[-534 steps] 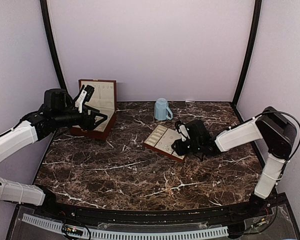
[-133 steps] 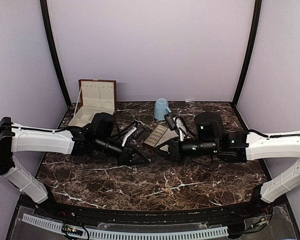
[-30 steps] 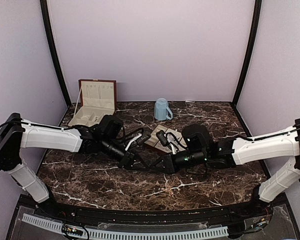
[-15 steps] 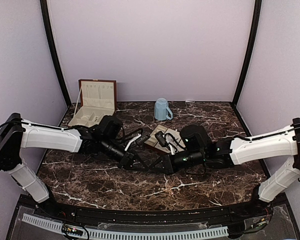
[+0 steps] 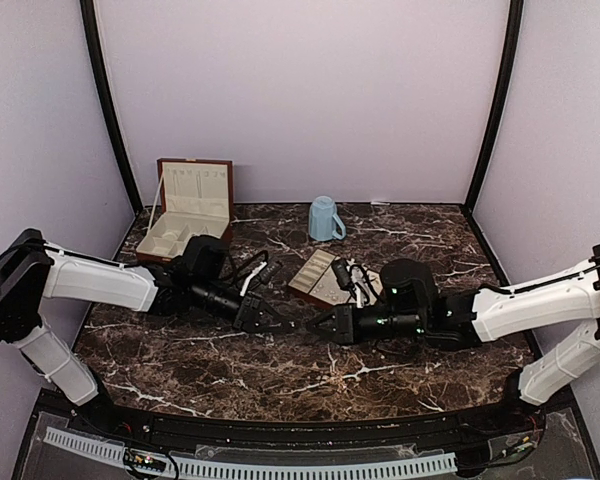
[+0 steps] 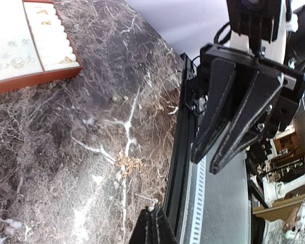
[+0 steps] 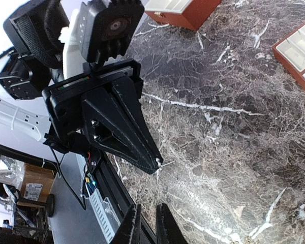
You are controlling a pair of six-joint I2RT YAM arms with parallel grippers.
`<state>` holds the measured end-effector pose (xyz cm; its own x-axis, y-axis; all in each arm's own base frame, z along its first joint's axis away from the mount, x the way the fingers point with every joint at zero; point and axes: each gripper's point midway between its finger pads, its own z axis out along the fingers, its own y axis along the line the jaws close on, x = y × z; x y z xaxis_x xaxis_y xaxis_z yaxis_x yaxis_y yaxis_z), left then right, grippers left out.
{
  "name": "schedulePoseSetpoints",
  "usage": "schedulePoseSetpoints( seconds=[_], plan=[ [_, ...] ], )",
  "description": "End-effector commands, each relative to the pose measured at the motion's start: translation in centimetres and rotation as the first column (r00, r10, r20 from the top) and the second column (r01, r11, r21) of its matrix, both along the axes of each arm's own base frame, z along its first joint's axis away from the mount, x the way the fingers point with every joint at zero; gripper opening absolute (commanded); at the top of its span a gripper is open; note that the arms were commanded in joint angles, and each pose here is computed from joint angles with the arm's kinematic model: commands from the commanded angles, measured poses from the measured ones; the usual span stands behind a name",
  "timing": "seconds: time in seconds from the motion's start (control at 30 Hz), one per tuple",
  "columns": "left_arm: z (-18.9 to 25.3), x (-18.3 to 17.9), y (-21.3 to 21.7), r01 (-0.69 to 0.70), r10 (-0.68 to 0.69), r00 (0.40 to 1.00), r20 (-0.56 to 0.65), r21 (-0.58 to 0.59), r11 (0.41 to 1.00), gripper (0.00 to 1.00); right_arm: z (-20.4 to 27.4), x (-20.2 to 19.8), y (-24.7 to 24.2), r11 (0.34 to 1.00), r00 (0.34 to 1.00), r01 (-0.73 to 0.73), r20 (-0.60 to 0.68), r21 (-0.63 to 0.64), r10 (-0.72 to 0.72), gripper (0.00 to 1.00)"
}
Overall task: Organize the mixed jewelry
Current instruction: Pass from the left arm to the right
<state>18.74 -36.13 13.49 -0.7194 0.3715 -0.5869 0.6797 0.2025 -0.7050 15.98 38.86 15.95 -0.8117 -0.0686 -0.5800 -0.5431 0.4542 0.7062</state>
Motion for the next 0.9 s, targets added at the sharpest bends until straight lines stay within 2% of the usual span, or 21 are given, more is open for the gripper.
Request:
schedulePoseSetpoints(
  seconds=[0.0, 0.33, 0.87],
  plan=[
    [3.2, 0.6, -0.2, -0.045, 0.046, 0.999, 0.001, -0.118, 0.992, 0.00, 2.9, 0.5, 1.2, 0.986, 0.997, 0.079, -0.002, 0.148, -0.080, 0.13],
    [3.4, 1.2, 0.3, -0.075, 0.064, 0.995, -0.082, -0.134, 0.988, 0.00, 1.8, 1.8, 2.8, 0.973, 0.983, 0.174, -0.078, 0.152, -0.164, 0.13],
    [3.2, 1.1, 0.6, -0.077, 0.064, 0.993, -0.101, -0.127, 0.989, 0.00, 2.2, 2.6, 3.6, 0.957, 0.975, 0.208, -0.117, 0.203, -0.187, 0.16]
  ],
)
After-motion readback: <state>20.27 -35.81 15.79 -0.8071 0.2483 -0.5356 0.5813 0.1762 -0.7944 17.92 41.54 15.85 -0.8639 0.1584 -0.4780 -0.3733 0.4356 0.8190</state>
